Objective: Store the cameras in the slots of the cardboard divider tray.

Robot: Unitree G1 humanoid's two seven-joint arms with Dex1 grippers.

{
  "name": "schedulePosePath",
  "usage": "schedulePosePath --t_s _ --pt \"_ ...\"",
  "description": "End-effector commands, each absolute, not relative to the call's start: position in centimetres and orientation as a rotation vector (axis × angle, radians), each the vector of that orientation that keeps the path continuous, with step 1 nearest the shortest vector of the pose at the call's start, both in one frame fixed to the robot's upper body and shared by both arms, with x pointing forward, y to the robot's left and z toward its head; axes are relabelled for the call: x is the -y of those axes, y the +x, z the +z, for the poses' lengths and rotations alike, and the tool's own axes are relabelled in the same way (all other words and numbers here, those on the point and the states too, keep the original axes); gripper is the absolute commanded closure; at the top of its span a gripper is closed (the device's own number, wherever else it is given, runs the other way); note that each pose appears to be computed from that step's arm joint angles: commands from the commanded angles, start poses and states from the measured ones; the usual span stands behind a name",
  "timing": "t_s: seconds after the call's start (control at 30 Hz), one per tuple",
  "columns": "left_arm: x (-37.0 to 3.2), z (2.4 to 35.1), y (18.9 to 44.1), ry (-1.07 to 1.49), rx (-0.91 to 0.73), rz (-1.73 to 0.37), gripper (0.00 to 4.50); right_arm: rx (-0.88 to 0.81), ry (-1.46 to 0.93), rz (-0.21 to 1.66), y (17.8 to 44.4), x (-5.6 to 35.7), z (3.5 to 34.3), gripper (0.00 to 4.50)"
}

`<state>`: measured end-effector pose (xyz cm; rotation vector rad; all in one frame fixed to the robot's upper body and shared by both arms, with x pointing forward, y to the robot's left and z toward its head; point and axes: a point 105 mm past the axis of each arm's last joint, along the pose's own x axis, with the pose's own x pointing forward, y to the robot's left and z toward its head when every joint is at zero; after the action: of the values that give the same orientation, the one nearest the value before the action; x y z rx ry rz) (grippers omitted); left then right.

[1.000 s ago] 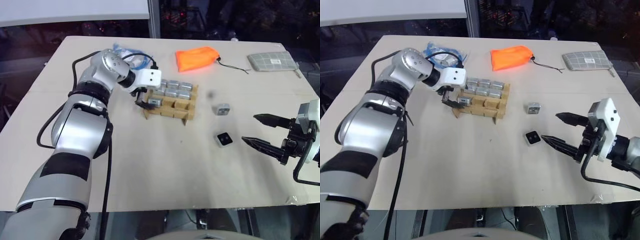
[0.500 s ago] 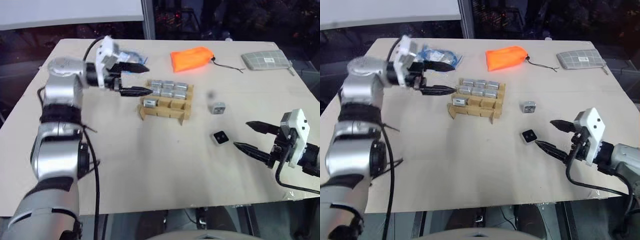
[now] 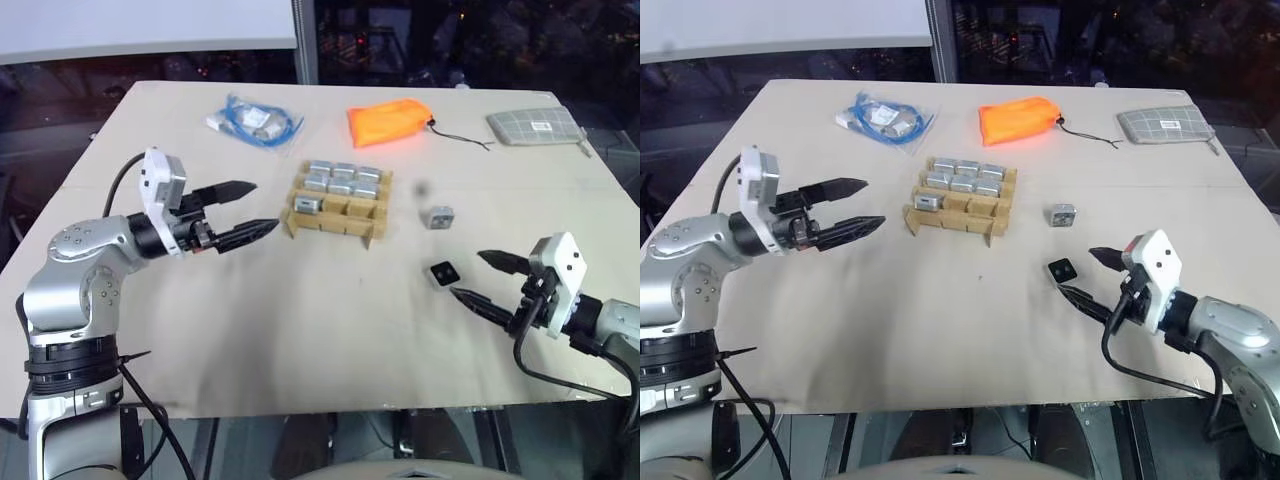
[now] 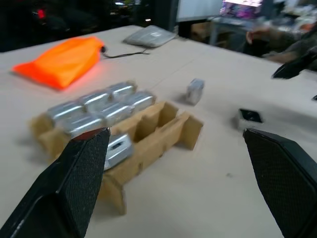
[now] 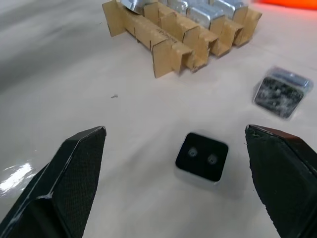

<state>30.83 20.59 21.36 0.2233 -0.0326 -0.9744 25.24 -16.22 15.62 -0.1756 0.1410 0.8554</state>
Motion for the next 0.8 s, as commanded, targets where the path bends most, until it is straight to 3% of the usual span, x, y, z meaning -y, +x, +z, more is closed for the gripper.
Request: schedulePosePath --t_s 0.03,0.4,0.8 --pt "-20.7 22.1 30.9 0.302 0.079 -0.945 0.04 -0.081 -0.237 0.866 25.6 16.2 16.9 0.00" --pt "-22.4 22.5 31.0 0.603 -0.056 -1.024 0.04 -0.034 -0.234 0.892 26.6 15.4 17.8 0.00" --pt "-17.6 21.8 38.7 1.004 -0.131 -1.202 0.04 -0.026 -0.223 0.924 25.1 14.6 18.4 0.00"
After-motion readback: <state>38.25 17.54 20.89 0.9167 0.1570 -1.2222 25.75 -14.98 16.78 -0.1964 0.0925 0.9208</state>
